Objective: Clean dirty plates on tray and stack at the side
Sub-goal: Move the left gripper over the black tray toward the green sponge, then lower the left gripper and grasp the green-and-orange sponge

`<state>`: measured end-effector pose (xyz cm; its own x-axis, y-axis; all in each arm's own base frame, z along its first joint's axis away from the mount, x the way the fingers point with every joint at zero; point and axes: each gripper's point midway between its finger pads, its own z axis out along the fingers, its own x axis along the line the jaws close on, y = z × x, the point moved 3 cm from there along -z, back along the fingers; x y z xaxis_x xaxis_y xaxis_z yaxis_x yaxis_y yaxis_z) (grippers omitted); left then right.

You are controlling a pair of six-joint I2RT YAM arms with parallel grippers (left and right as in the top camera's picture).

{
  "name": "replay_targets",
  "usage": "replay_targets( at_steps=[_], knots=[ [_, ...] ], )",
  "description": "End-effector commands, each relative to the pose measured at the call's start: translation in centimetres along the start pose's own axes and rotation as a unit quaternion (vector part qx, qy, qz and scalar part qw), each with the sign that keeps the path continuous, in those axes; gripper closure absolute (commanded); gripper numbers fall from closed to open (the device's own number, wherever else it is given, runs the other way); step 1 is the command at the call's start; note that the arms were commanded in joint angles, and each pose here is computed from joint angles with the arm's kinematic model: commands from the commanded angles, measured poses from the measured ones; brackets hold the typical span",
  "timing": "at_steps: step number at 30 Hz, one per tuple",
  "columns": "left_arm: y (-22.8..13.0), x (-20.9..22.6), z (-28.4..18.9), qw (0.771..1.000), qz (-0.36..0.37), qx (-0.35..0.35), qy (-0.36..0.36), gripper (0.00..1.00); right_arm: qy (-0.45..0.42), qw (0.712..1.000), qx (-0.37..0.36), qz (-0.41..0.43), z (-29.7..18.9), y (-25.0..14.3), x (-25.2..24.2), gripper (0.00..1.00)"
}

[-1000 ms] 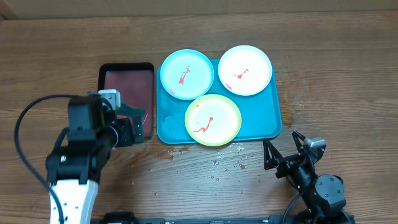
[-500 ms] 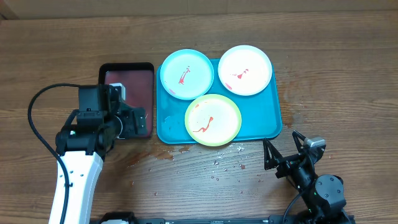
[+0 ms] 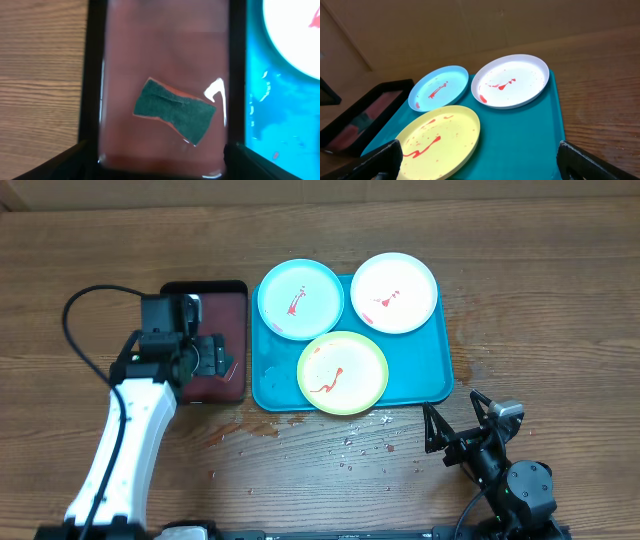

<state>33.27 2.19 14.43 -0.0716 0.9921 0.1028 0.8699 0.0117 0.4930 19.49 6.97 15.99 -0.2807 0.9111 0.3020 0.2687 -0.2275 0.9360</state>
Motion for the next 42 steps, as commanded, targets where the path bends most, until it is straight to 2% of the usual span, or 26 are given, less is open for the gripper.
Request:
replay_targets(
  at_steps=[1, 10, 18, 33, 39, 42],
  knots=[
    [0.1, 0.4, 1.8, 1.000, 0.014, 0.019, 0.007, 0.18, -0.002, 1.000, -0.006, -0.003, 0.0, 0.1, -0.1, 0.00],
    [-0.6, 0.2, 6.5, 0.998, 0.036, 0.052, 0.004, 0.18, -0.002, 1.000, -0.006, -0.003, 0.0, 0.1, -0.1, 0.00],
    [-1.3, -1.0, 9.1, 0.996, 0.050, 0.068, -0.028, 0.26, -0.002, 1.000, -0.006, -0.003, 0.0, 0.1, -0.1, 0.00],
    [-0.5, -1.3, 8.4, 0.995, 0.069, 0.056, -0.045, 0.32, -0.002, 1.000, -0.006, -0.003, 0.0, 0.1, -0.1, 0.00],
    [1.7, -0.9, 5.8, 0.997, 0.070, 0.010, -0.036, 0.28, -0.002, 1.000, -0.006, -0.003, 0.0, 0.1, -0.1, 0.00],
    [1.5, -0.9, 5.7, 0.997, 0.073, 0.012, -0.037, 0.27, -0.002, 1.000, -0.006, -0.003, 0.0, 0.1, -0.1, 0.00]
  ],
)
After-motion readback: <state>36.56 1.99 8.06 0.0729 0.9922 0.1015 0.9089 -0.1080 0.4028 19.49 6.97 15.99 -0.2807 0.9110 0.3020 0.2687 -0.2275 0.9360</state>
